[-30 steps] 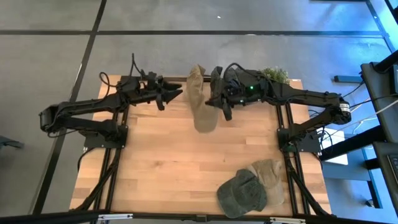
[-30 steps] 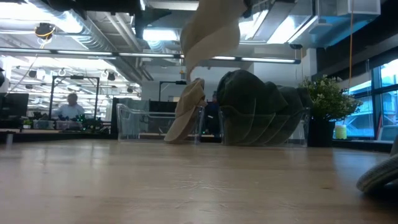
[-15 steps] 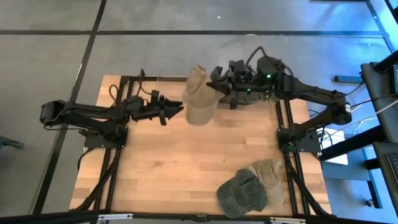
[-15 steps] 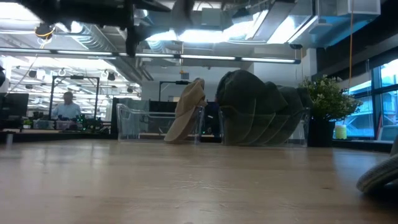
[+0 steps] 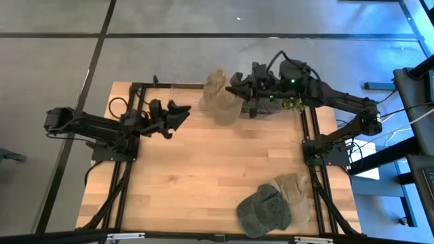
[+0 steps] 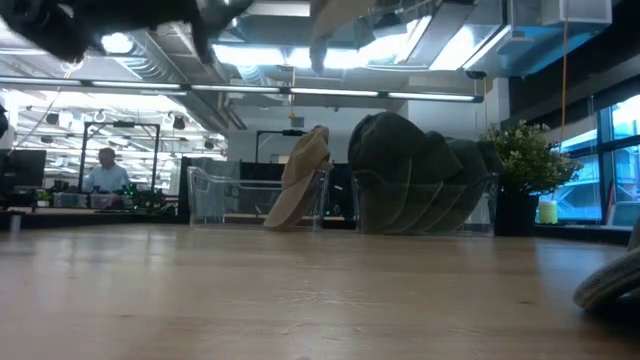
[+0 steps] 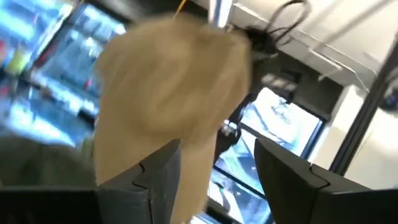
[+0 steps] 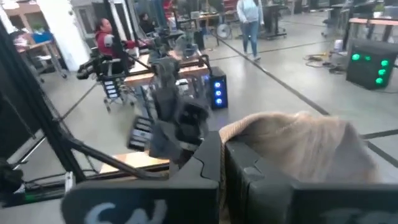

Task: Pick & Place hat
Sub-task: Put the brown cap into the left transparent bin

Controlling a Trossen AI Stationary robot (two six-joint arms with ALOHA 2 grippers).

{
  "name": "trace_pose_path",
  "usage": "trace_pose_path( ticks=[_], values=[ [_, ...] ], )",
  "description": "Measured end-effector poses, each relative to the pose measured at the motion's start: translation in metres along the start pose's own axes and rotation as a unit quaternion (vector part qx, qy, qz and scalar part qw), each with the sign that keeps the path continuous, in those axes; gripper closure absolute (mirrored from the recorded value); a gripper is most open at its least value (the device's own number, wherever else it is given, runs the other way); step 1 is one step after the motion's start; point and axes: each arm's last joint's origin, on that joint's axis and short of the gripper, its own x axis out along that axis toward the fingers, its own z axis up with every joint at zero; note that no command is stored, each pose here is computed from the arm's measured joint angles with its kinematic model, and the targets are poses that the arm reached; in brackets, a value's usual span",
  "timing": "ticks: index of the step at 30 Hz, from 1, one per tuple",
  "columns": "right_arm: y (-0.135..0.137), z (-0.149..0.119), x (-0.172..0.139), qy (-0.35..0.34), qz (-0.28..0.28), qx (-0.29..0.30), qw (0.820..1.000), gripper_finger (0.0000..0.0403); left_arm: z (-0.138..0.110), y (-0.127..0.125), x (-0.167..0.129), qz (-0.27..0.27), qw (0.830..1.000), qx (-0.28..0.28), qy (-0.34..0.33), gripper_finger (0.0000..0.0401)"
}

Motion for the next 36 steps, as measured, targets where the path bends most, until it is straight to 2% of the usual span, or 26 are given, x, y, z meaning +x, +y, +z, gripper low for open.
trace_pose_path(
  ticks=[3, 6, 9, 11, 17, 20, 22, 25, 28, 31, 34, 36],
  values=[
    [0.000, -0.001, 0.001, 0.002, -0.003, 0.004, 1.000, 0.0399, 0.016, -0.008, 0.018, -0.006, 0.998, 0.051, 0.026, 0.0203],
    [0.002, -0.002, 0.002, 0.006, 0.004, 0.015, 1.000, 0.0399, 0.033, -0.013, 0.037, 0.016, 0.989, 0.074, 0.124, 0.0203],
    [0.007, -0.007, 0.003, 0.030, 0.015, 0.017, 0.999, 0.0399, 0.050, -0.016, 0.050, 0.074, 0.960, 0.118, 0.241, 0.0203],
    [0.010, -0.011, 0.003, 0.048, 0.019, 0.017, 0.999, 0.0399, 0.064, -0.023, 0.057, 0.086, 0.940, 0.166, 0.284, 0.0203],
    [0.017, -0.021, 0.002, 0.097, 0.029, 0.019, 0.995, 0.0399, 0.107, -0.055, 0.076, 0.018, 0.894, 0.317, 0.315, 0.0203],
    [0.020, -0.024, 0.004, 0.107, 0.046, 0.021, 0.993, 0.0399, 0.121, -0.064, 0.088, 0.031, 0.876, 0.326, 0.353, 0.0206],
    [0.023, -0.027, 0.007, 0.113, 0.055, 0.021, 0.992, 0.0399, 0.125, -0.065, 0.097, 0.039, 0.857, 0.338, 0.386, 0.0212],
    [0.026, -0.031, 0.013, 0.124, 0.067, 0.022, 0.990, 0.0399, 0.128, -0.068, 0.112, 0.009, 0.829, 0.372, 0.418, 0.0224],
    [0.029, -0.036, 0.018, 0.136, 0.089, 0.023, 0.986, 0.0399, 0.127, -0.071, 0.126, -0.025, 0.812, 0.386, 0.438, 0.0235],
    [0.031, -0.040, 0.023, 0.141, 0.095, 0.023, 0.985, 0.0399, 0.120, -0.070, 0.137, -0.051, 0.802, 0.369, 0.468, 0.0243],
    [0.033, -0.044, 0.027, 0.147, 0.098, 0.023, 0.984, 0.0399, 0.114, -0.067, 0.146, -0.054, 0.806, 0.344, 0.479, 0.0246],
    [0.035, -0.046, 0.030, 0.152, 0.110, 0.024, 0.982, 0.0399, 0.109, -0.065, 0.149, -0.052, 0.801, 0.339, 0.490, 0.0246]
  ],
)
